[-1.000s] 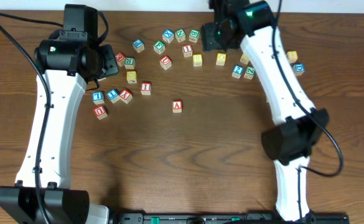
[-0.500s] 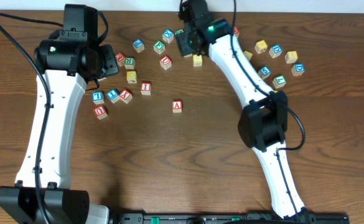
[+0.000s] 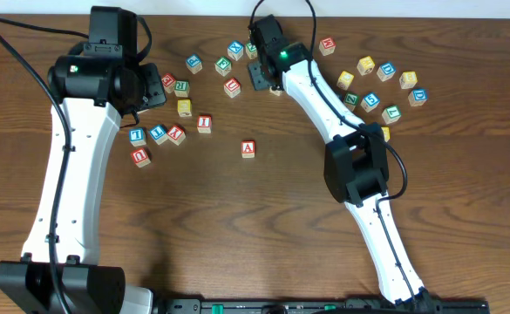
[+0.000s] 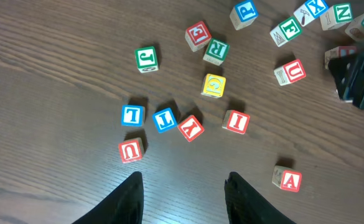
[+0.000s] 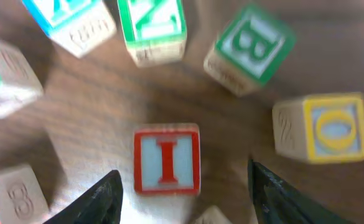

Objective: Spell out AI2
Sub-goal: 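Lower and close the right gripper on the I block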

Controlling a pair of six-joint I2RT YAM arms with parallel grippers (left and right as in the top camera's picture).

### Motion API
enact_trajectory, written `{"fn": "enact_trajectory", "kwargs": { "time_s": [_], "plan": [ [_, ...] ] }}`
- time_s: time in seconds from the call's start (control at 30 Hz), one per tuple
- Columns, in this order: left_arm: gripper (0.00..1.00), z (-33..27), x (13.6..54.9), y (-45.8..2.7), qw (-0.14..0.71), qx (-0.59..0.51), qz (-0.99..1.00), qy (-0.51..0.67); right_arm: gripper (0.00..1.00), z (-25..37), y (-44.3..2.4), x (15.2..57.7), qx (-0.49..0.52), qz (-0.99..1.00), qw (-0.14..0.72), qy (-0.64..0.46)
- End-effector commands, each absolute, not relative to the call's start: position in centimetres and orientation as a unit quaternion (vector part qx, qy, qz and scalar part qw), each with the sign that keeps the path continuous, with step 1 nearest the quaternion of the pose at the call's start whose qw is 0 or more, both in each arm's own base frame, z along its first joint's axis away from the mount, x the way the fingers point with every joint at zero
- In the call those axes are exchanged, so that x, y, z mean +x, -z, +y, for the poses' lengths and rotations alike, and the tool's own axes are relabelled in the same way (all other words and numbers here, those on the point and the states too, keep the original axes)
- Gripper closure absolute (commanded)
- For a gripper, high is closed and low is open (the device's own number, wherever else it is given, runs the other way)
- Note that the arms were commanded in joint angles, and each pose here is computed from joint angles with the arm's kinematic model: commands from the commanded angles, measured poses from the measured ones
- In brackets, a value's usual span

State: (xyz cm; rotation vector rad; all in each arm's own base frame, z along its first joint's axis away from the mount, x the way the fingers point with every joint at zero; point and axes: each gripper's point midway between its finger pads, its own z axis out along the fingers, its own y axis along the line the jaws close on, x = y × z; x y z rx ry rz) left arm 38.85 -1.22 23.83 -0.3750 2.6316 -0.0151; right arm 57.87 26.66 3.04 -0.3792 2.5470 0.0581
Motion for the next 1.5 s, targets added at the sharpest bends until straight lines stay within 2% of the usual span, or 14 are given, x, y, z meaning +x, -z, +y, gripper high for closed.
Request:
{"fn": "enact_trajectory", "kwargs": {
  "time_s": [0.0, 0.17, 0.43, 0.63, 0.7, 0.8, 0.87, 1.47],
  "plan": [
    [0.58, -1.1, 38.8, -23.0, 0.228, -0.14, 0.964, 0.002, 0.38, 27.4, -3.9, 58.2, -0.134, 0.946, 0.296, -0.021],
    [0.58, -1.1, 38.8, -23.0, 0.228, -0.14, 0.964, 0.002, 0.38, 27.8, -3.5, 58.3, -0.121, 0.945, 0.303, -0.029],
    [0.58, -1.1, 38.8, -23.0, 0.228, -0.14, 0.963, 0.003, 0.46, 27.8, -1.2, 58.2, -0.098, 0.949, 0.298, -0.035],
    [0.58, -1.1, 38.8, -23.0, 0.228, -0.14, 0.963, 0.003, 0.46, 27.9, -0.8, 58.4, -0.087, 0.948, 0.305, -0.041],
    [0.58, -1.1, 38.8, -23.0, 0.229, -0.14, 0.963, 0.003, 0.49, 27.9, -0.8, 58.5, -0.087, 0.947, 0.305, -0.041],
    [0.58, -1.1, 38.9, -23.1, 0.23, -0.14, 0.963, 0.003, 0.61, 27.9, -0.8, 58.4, -0.087, 0.947, 0.305, -0.041],
    [0.58, -1.1, 38.9, -23.1, 0.231, -0.14, 0.963, 0.003, 0.63, 27.9, -0.9, 58.5, -0.087, 0.947, 0.307, -0.042],
    [0.58, -2.2, 39.4, -23.3, 0.241, -0.128, 0.962, 0.008, 0.73, 28.1, -1.8, 58.9, -0.086, 0.943, 0.318, -0.046]
  ]
}}
